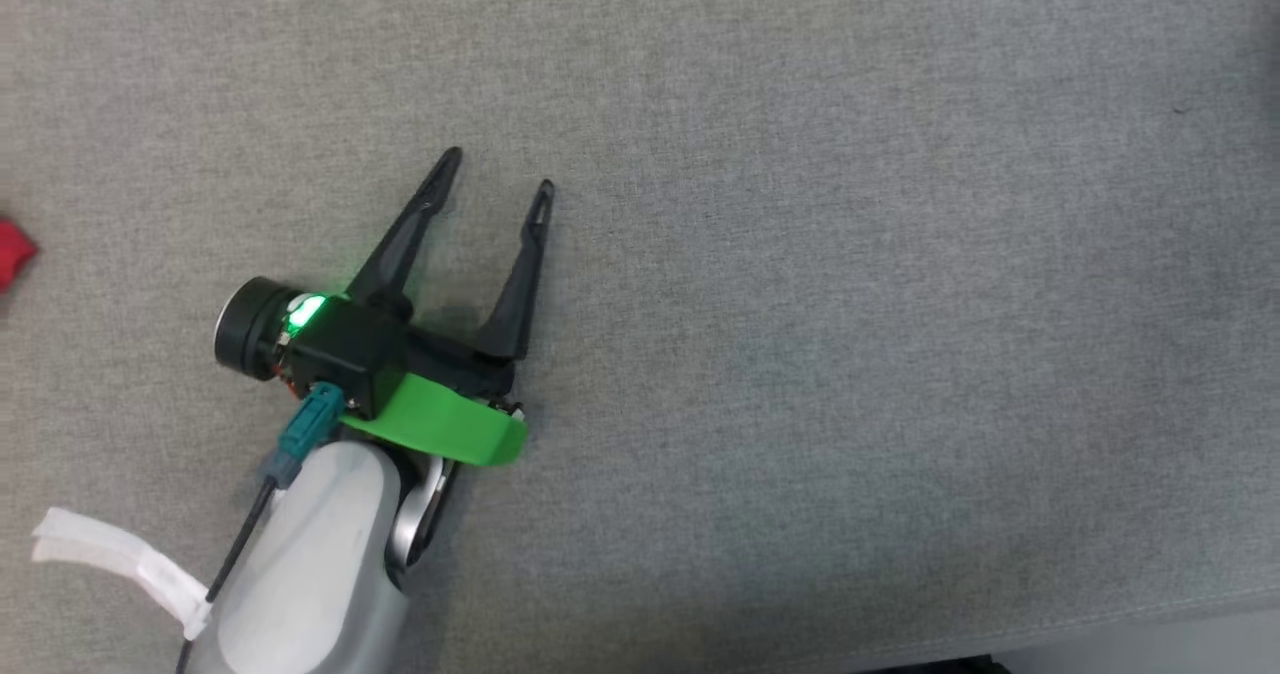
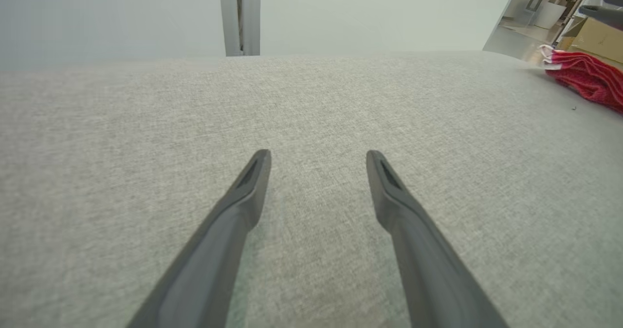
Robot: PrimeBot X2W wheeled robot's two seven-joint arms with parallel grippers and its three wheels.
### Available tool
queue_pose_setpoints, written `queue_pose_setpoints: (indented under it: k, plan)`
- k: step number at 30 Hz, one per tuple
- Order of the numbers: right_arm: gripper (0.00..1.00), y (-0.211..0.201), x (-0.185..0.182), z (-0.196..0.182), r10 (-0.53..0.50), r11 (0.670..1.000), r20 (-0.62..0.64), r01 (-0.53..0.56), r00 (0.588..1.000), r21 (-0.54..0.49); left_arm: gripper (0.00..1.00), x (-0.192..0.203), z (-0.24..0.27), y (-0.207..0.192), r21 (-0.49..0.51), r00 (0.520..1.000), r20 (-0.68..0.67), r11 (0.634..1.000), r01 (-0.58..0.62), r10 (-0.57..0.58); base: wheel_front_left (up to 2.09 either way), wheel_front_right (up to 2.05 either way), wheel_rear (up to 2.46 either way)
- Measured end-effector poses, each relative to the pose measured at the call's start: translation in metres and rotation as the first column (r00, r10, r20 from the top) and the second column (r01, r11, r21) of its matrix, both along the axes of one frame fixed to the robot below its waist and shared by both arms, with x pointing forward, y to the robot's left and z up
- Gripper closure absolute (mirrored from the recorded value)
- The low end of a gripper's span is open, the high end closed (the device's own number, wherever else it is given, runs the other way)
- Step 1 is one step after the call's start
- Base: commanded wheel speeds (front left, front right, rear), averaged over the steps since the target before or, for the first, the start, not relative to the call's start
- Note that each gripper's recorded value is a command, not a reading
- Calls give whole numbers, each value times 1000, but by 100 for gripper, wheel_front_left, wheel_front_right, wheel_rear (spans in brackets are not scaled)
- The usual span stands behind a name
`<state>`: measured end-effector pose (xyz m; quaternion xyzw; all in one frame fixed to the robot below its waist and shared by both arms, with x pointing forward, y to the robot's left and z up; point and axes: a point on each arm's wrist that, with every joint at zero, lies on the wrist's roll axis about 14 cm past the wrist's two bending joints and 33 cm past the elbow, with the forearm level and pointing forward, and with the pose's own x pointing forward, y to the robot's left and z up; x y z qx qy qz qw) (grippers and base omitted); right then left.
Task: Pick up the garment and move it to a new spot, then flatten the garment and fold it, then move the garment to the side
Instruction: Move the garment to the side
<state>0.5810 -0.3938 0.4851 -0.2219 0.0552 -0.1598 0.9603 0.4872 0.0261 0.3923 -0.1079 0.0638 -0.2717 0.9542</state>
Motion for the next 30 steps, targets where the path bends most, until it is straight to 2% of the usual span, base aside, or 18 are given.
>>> queue_pose_setpoints:
  k: [8, 17, 26, 30]
  plan:
    - [0, 76, -5, 25, 150, 981, 151, -167, 977, 103, 0, 0, 21, 36, 15, 991, 23, 991, -132, 132, 0, 0, 0]
    - [0, 140, -35, 37, 228, 923, 242, -288, 943, 254, 0, -12, 46, 70, 58, 971, 65, 971, -233, 229, 0, 0, 0]
    - [0, 180, -76, 24, 272, 867, 244, -347, 931, 358, 0, -31, 60, 99, 51, 943, 64, 942, -330, 327, 0, 0, 0]
    - [0, 194, -92, 22, 299, 850, 240, -372, 924, 372, 0, -42, 66, 112, 50, 929, 70, 928, -368, 364, 0, 0, 0]
